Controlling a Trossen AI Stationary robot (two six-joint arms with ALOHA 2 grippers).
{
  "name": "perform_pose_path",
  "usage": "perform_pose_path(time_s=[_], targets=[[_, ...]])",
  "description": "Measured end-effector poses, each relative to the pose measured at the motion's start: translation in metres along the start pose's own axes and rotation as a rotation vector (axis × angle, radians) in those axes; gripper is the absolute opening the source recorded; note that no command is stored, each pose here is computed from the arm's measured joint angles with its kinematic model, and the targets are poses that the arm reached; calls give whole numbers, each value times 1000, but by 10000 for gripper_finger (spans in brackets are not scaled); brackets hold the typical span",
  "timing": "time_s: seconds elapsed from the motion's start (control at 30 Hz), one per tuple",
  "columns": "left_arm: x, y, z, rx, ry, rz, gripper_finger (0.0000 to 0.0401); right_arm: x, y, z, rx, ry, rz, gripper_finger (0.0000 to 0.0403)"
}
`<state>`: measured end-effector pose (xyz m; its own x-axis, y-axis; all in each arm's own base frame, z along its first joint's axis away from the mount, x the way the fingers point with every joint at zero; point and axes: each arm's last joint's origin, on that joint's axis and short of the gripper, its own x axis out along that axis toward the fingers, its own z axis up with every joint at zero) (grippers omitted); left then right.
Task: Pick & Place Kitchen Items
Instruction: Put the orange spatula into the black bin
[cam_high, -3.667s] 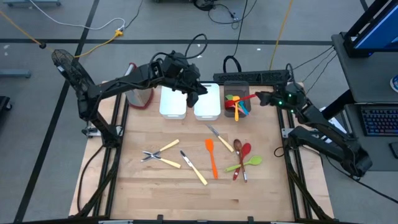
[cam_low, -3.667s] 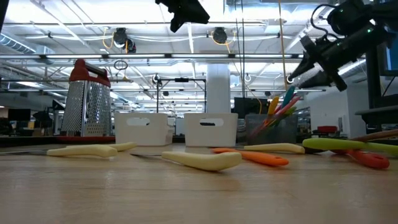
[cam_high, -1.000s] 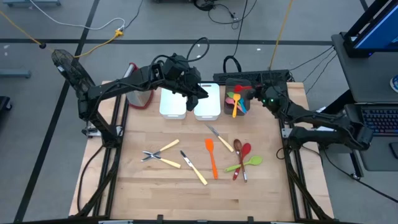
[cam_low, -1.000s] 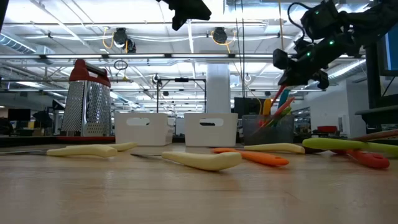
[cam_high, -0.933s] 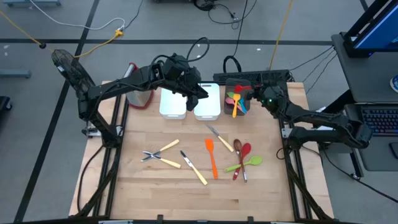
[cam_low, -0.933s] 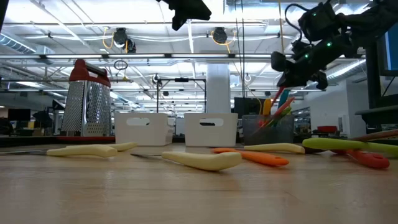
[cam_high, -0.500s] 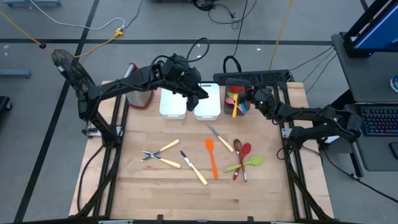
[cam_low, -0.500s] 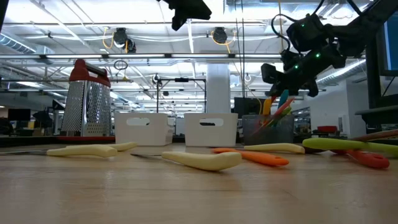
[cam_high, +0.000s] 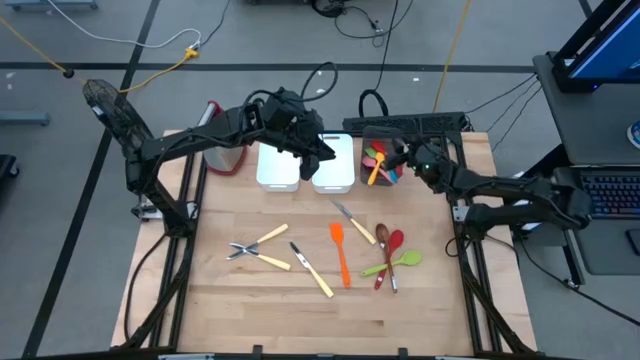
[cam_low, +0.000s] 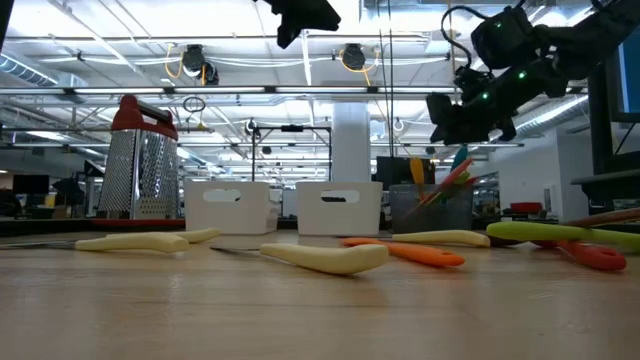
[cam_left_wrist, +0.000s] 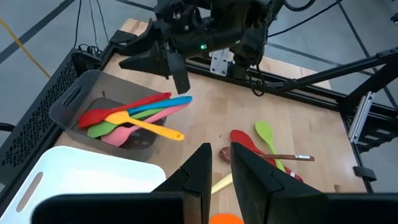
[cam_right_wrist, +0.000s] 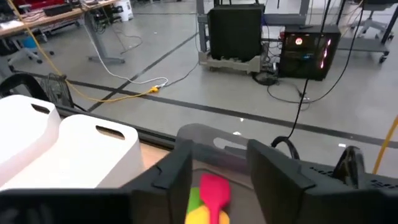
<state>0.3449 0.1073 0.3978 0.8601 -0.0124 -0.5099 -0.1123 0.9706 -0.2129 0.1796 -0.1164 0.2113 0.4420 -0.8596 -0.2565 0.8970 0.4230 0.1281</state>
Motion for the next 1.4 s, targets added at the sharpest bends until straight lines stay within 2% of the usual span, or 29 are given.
perform_pose_path(time_s=[0.13,0.27,0.4,0.5,0.63,0.77,0.93,1.17,1.4], targets=[[0,0,0,3,1,0,63,-12,-3,14,36,-59,38,183],[0,-1,-4,-20,39,-25,63,-31,-6,30,83,-113,213,192],[1,-8,-11,-29,113,-36,63,-49,-10,37,99,-103,390,188],[4,-19,-15,1,147,-55,62,-62,-13,41,149,-90,500,173],[8,-38,-18,37,157,-63,63,-75,-20,42,192,-56,577,140],[11,-57,-21,32,162,-33,63,-85,-26,41,199,-25,607,86],[15,-85,-23,13,127,12,62,-97,-28,42,185,-17,740,10],[26,-125,-24,-41,23,28,63,-111,-31,44,193,-4,914,3],[65,-167,-45,-104,-17,89,63,-130,-40,43,193,18,1056,1]])
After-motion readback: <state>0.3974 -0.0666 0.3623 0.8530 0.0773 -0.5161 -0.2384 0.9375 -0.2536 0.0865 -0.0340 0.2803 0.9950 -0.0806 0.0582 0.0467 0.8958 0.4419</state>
